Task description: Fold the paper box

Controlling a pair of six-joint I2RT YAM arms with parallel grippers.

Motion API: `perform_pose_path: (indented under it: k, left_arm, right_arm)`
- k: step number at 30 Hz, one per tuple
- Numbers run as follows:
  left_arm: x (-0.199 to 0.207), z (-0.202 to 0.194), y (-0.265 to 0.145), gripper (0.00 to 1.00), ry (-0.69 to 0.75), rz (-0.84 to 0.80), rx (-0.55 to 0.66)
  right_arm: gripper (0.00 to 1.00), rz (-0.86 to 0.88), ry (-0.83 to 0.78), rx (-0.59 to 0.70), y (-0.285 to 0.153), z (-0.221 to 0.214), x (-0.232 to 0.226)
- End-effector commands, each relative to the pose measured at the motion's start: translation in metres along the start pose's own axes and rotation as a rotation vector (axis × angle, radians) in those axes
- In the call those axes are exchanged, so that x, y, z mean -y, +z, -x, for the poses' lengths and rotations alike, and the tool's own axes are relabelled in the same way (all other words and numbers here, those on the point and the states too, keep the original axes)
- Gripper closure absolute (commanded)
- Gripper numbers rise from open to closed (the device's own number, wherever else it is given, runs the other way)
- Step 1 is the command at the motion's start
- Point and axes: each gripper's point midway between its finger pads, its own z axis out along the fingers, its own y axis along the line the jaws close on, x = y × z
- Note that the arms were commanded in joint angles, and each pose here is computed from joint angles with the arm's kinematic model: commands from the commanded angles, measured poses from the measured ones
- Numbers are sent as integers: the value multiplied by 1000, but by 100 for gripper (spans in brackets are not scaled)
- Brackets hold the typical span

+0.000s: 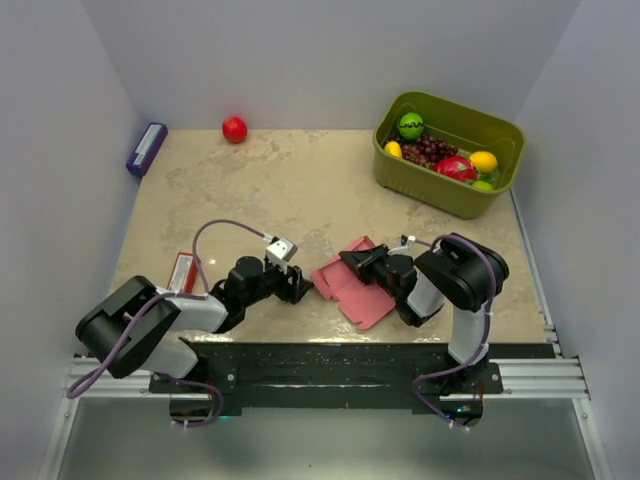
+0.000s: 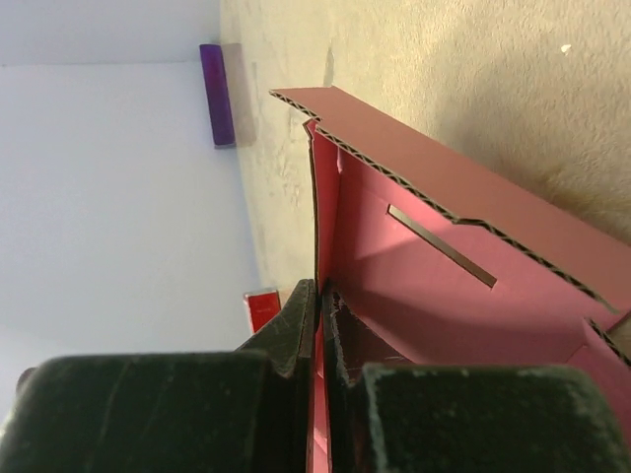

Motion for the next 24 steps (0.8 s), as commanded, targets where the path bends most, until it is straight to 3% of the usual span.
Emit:
perform_pose_path:
  k: [1,11,24]
  left_arm:
    - [13,21,11,34,47,-41,67]
    - [25,52,2,20,-175,-41,158]
    - [53,63,10,16,-197,-115,191]
  right_arm:
    - [100,424,-51,41,-21,8,-105]
    - [100,416,-112,67,-24,13,-129]
    - [100,394,-108,119,-28,23,-131]
